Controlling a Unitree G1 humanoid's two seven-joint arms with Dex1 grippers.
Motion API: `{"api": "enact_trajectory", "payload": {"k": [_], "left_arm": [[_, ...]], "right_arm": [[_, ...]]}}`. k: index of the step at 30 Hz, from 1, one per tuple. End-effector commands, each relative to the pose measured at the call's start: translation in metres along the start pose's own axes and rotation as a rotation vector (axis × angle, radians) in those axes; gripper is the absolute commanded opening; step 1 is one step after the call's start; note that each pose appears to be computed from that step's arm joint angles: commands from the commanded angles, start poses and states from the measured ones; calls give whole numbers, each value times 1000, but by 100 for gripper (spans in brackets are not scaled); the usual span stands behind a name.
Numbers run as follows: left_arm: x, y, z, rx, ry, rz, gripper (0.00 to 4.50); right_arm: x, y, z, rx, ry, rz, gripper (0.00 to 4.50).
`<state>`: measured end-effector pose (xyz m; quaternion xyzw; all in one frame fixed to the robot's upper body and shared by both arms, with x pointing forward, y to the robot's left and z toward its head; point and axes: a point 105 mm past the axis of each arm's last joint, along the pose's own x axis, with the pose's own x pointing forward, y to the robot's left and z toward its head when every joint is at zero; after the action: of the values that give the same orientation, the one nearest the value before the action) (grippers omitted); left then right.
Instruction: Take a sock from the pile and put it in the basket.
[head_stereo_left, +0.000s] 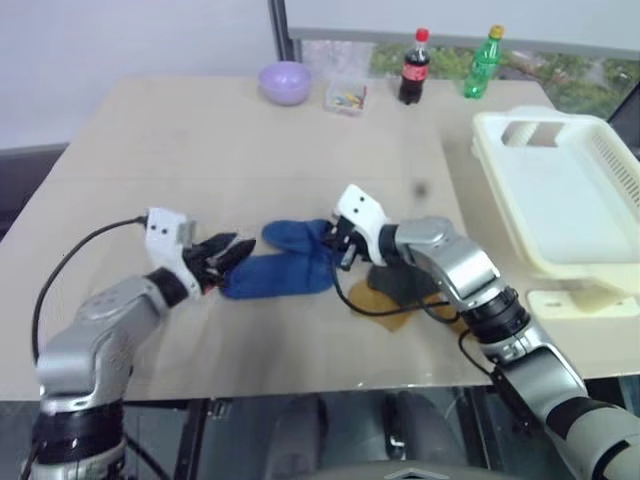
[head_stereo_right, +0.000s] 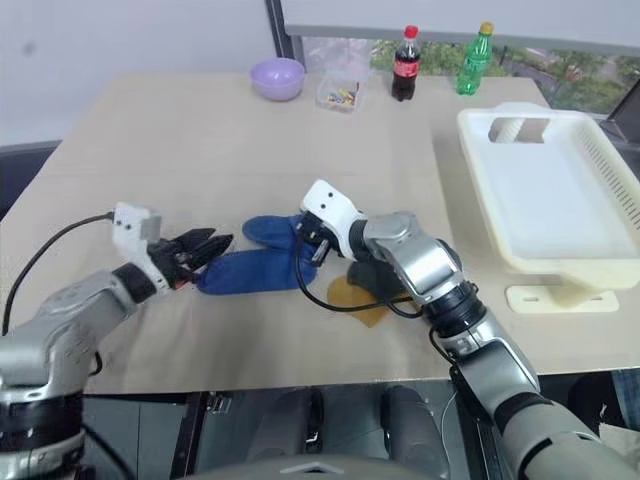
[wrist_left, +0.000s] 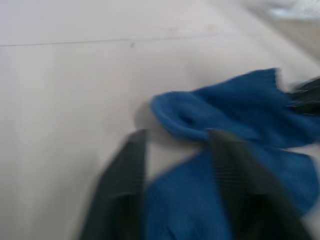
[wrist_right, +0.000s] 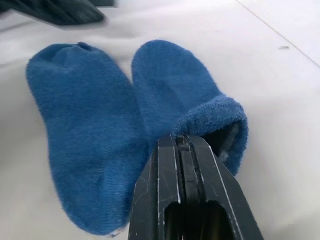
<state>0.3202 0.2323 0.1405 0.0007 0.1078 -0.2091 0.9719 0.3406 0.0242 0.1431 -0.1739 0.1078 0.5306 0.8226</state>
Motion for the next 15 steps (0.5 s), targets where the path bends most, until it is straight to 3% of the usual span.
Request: {"api": "enact_trajectory", "payload": {"k": [1, 7, 10, 13, 14, 15], "left_arm": [[18, 8, 0, 20, 17, 39, 272], [47, 0, -14, -34, 74, 0, 272], [53, -4, -15, -62, 71, -14, 188], [54, -7, -11, -104, 42, -35, 39], [54, -7, -9, -114, 31, -39, 7], [53, -7, -6, -137, 11, -47, 7]], "right_arm": [[-4, -7, 13, -33, -46, -29, 0], [-4, -9, 12, -35, -44, -44, 0], [-5, -12, 12, -38, -41, -55, 0], [-6, -14, 11, -39, -39, -64, 0], [-6, -14, 11, -40, -39, -66, 0], [-6, -15, 11, -39, -41, -68, 0]]}}
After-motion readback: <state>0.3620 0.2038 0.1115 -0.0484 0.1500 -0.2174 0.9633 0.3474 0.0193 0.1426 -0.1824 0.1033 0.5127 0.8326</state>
